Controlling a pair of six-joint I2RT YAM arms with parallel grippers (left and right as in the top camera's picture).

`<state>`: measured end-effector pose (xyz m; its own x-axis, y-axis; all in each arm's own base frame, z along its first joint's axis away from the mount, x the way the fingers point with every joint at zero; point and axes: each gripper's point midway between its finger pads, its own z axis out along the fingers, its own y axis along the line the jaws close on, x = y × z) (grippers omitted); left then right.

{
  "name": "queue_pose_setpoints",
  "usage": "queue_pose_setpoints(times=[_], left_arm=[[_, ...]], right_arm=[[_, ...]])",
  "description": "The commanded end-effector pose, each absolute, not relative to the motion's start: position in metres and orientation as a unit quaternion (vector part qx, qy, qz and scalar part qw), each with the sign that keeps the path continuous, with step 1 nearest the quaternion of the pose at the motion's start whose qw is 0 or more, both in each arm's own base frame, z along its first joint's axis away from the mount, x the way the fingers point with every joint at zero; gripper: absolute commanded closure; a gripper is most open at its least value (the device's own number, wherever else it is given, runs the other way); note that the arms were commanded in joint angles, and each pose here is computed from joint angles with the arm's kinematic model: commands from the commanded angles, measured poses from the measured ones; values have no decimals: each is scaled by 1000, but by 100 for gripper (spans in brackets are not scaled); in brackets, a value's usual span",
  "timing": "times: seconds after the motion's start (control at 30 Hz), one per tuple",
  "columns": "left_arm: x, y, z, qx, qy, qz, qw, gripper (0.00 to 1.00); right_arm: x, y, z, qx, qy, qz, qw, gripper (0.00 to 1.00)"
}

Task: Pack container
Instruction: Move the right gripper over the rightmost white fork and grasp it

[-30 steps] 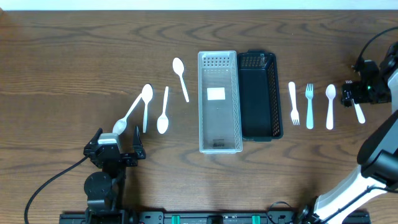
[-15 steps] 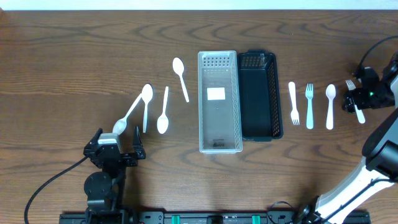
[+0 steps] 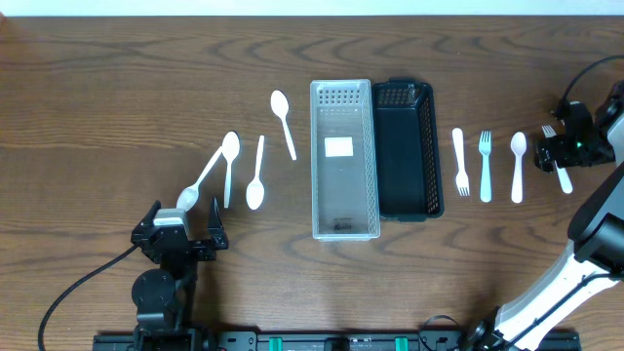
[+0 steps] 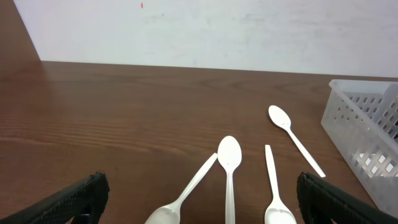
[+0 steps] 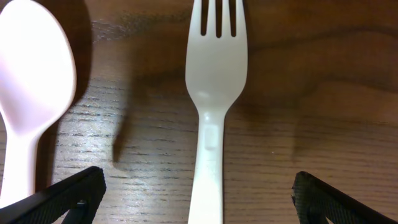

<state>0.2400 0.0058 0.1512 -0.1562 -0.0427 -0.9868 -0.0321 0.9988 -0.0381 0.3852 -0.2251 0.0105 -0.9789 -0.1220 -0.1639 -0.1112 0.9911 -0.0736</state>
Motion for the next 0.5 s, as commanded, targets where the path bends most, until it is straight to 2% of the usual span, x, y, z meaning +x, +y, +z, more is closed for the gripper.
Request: queue_pose_setpoints(times=[0.0,0.33,0.4,0.47], left_arm=[[240,8,136,-23,771,4,636,2],[240,8,136,-23,771,4,636,2],[240,8,136,-23,771,4,636,2],[240,8,136,-23,771,4,636,2]], right_arm=[[384,-226,-3,-46,996,-17,78,1],[382,-227,-16,-44,997,-13,68,1],[383,-227,-16,-44,997,-15,68,7],[383,-227,-16,-44,997,-15,68,19]])
